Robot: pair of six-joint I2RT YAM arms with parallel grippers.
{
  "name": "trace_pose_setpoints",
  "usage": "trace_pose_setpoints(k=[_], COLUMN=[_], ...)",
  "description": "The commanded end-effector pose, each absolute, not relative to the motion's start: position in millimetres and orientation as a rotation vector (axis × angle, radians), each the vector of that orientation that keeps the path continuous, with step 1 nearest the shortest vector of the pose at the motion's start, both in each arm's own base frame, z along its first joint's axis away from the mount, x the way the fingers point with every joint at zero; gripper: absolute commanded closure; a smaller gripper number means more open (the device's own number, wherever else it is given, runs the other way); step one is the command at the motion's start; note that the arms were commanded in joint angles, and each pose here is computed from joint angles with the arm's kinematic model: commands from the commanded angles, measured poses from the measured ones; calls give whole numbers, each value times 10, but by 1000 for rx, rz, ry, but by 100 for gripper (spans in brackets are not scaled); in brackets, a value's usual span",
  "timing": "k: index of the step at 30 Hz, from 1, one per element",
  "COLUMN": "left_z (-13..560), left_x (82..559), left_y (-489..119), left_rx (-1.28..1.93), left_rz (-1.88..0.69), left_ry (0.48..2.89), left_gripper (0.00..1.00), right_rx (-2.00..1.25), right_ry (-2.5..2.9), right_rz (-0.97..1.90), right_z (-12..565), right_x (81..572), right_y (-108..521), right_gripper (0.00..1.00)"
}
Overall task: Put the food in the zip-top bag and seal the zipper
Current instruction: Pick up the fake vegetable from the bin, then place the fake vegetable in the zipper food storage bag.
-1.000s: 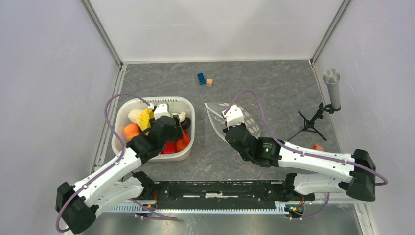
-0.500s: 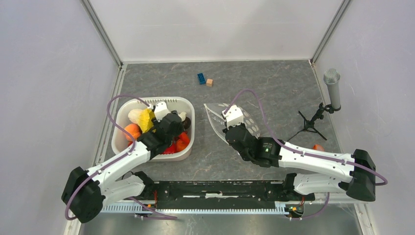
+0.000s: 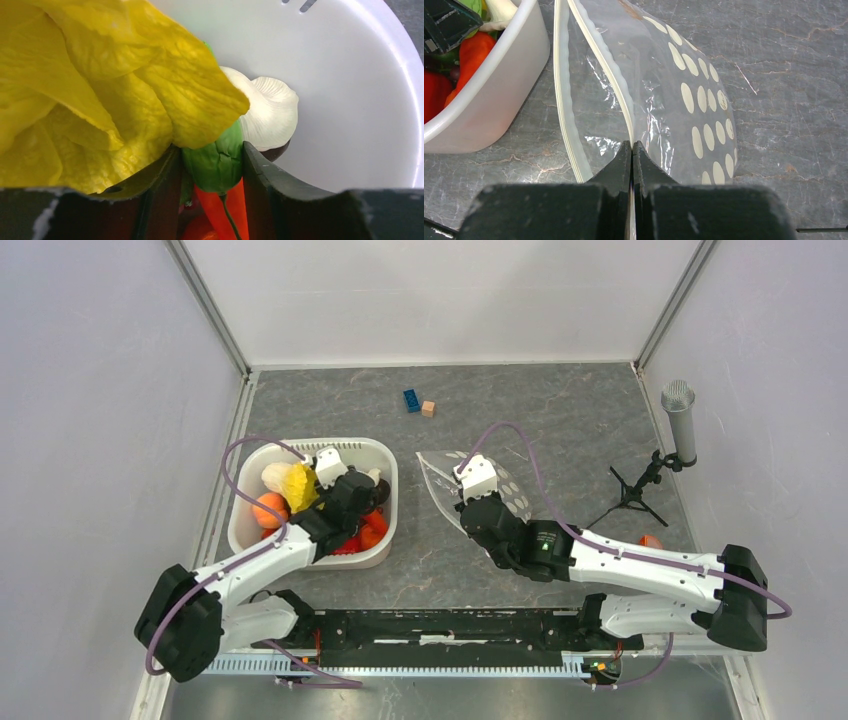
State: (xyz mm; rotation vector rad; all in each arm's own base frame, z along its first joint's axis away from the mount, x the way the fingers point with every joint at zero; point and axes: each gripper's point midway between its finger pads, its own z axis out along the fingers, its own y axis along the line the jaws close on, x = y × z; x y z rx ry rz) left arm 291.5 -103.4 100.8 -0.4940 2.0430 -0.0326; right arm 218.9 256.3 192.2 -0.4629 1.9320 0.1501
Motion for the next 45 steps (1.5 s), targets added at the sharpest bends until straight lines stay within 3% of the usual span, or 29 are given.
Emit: trace_pose_setpoints(k=[1, 4, 7, 10, 15, 22, 31, 45], left_z=[1069, 1188, 1423, 1838, 2031, 2375, 2442, 2533], left_x=[2951, 2913, 2862, 2675, 2382, 1977, 1390, 1783], left_y=[-980, -1074, -1299, -1708, -1832, -1957, -2347, -2687], left_rx=[-546, -502, -410, -174, -1, 275, 659, 509], left_rz=[-46, -131, -295, -548, -651, -840, -1197, -1274], left_ry=[1986, 1993, 2003, 2044, 2114, 1984, 1953, 1938], left_gripper=[60, 73, 78, 78, 80, 85, 88, 89], right_rx=[-415, -407, -407, -389, -378, -344, -331, -401], right_ry=[1912, 1911, 1911, 1906, 1900, 1883, 1874, 1876], right_rz=[191, 192, 190, 188, 194, 267, 340, 413], right_z=[2039, 2042, 2039, 2058, 2060, 2062, 2049, 2048], right_x=[2216, 2217, 2219, 2229, 2242, 2250, 2246, 2179], right_y=[2599, 2591, 2591, 2575, 2558, 2536, 2572, 2719], right_gripper=[100, 100, 100, 100, 100, 100, 100, 100])
